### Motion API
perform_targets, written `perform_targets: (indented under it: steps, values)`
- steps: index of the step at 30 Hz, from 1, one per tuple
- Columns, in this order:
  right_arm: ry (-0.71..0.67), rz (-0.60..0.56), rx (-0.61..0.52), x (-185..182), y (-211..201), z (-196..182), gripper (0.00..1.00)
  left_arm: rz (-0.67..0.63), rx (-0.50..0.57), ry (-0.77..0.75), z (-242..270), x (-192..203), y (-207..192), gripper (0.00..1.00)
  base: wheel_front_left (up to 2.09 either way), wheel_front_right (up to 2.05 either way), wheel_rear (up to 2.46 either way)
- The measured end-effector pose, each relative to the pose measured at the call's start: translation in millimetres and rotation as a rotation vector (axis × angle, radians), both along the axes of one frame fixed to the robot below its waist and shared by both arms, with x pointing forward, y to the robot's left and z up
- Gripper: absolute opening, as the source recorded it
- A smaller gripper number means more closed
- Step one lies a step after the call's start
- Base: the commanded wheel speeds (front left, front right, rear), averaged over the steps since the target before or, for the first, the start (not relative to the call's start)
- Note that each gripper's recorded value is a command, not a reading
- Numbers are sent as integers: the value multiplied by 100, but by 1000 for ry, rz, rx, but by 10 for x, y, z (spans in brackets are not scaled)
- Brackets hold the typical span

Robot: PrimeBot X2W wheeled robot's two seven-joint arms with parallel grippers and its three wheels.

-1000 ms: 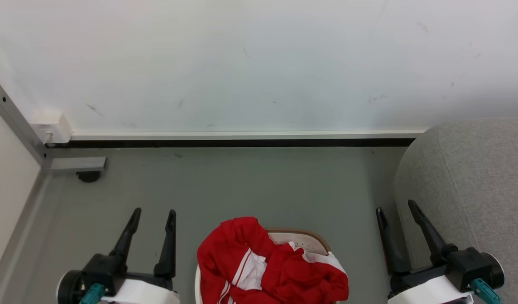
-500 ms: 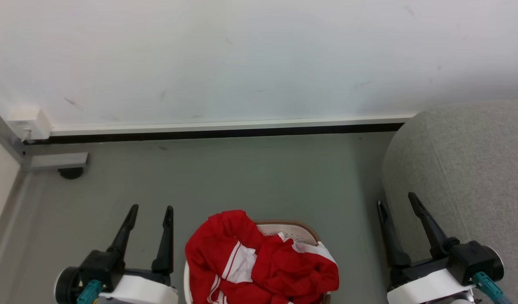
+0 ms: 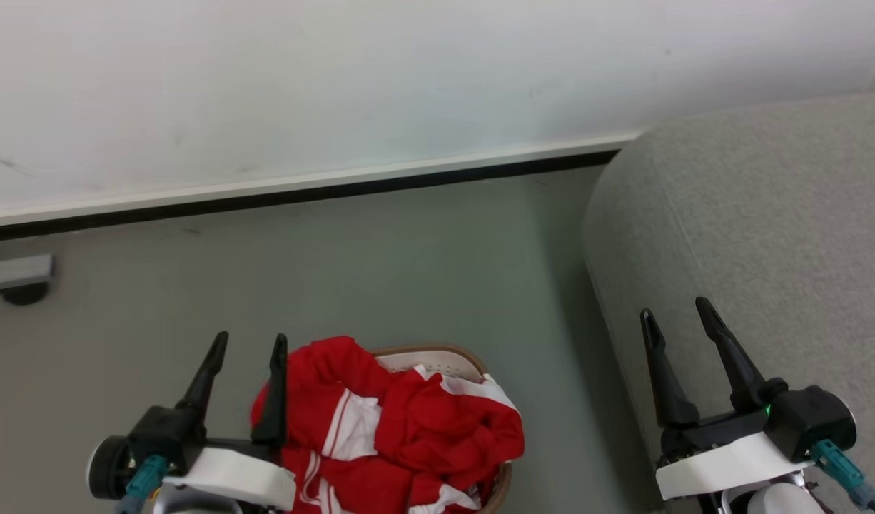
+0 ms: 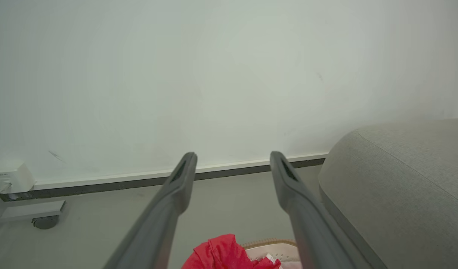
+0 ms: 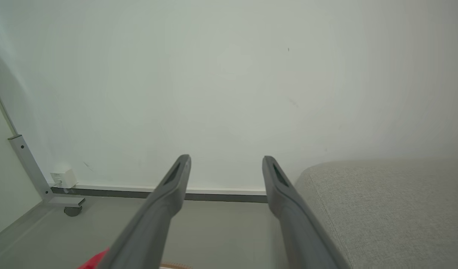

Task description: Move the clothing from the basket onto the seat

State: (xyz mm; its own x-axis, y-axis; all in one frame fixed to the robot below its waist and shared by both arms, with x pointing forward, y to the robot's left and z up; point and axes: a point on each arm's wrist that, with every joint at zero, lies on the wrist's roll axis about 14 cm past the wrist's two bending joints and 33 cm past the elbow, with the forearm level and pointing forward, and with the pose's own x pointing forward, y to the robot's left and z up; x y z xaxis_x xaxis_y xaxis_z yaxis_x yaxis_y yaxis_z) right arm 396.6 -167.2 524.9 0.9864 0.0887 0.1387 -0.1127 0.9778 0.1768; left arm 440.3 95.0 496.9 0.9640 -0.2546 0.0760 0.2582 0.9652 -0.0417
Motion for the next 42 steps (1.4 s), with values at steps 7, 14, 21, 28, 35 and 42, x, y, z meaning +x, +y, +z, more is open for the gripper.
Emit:
perform_targets:
  steps: [7, 14, 21, 28, 35, 42]
  values:
    - [17, -84, 7, 5, -294, -44, 100, -85, 12, 61, -280, 201, -282, 100, 0, 0, 0]
    - [-1, -155, 14, 8, -544, 22, 100, -184, 70, 164, -767, 342, -558, 100, 0, 0, 0]
    - [-6, -223, 77, 33, -771, 18, 100, -300, 159, 338, -1515, 382, -783, 100, 0, 0, 0]
    - [4, -270, 93, 141, -942, -51, 100, -411, 252, 506, -2197, 394, -973, 100, 0, 0, 0]
    - [13, -290, 72, 298, -1044, -124, 100, -503, 389, 722, -2925, 267, -999, 100, 0, 0, 0]
    - [17, -316, 63, 416, -1158, -183, 100, -573, 550, 856, -3476, 203, -924, 100, 0, 0, 0]
